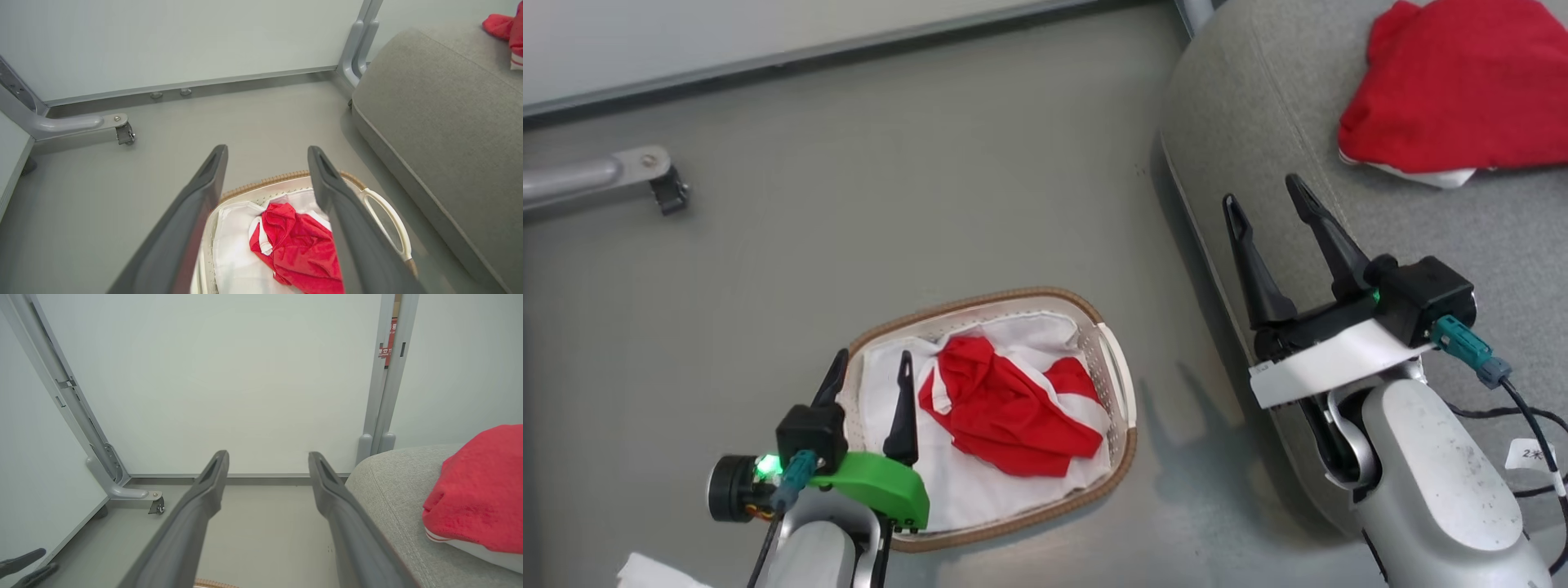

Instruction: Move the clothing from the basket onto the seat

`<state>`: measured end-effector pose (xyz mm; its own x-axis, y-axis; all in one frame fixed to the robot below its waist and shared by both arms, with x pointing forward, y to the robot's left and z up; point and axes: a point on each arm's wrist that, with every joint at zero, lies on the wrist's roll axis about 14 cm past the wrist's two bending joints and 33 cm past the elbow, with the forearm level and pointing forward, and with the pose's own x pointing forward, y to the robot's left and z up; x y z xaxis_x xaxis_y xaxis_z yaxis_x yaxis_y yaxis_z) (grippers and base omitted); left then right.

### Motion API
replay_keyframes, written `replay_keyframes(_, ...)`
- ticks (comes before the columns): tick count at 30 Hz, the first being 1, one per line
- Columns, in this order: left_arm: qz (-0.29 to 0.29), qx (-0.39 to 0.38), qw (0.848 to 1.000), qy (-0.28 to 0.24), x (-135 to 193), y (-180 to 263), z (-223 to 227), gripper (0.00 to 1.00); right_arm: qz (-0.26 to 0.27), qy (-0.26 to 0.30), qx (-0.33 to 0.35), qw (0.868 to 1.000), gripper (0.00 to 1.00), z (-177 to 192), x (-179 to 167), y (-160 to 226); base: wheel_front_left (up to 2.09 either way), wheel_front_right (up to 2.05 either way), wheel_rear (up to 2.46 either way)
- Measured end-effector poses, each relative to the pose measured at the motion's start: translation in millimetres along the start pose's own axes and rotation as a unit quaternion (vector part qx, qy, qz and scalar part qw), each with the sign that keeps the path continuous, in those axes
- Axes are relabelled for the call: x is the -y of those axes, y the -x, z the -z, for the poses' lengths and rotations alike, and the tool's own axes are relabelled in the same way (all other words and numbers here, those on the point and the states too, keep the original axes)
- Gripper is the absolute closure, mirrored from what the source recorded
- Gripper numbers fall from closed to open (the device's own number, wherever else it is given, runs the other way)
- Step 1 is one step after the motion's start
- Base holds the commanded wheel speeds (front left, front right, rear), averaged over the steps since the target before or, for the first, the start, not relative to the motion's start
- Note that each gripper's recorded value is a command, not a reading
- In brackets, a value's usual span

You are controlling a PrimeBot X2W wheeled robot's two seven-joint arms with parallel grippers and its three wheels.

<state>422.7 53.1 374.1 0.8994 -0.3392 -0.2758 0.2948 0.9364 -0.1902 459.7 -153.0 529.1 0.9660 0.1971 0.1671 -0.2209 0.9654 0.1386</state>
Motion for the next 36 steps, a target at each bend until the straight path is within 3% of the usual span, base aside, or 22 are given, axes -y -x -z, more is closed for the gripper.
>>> replay_keyframes(11, 0.100, -0.084, 0.991, -0.027, 39.9, -58.9, 60.9, 0.00, 0.031, -0.007, -0.009, 0.999, 0.00, 18.8, 25.6, -14.2, 0.00, 0.00, 0.00)
replay_keyframes(21, 0.150, -0.146, 0.977, -0.037, 55.8, -100.1, 116.7, 0.00, 0.063, -0.007, -0.032, 0.997, 0.00, 48.6, 51.1, -20.5, 0.00, 0.00, 0.00)
replay_keyframes(31, 0.214, -0.239, 0.943, -0.088, 58.4, -110.5, 191.2, 0.00, 0.078, -0.005, -0.071, 0.994, 0.00, 88.0, 66.7, -24.1, 0.00, 0.00, 0.00)
replay_keyframes(36, 0.241, -0.294, 0.918, -0.115, 59.3, -101.8, 226.8, 0.00, 0.087, -0.012, -0.096, 0.992, 0.00, 108.8, 72.3, -18.4, 0.00, 0.00, 0.00)
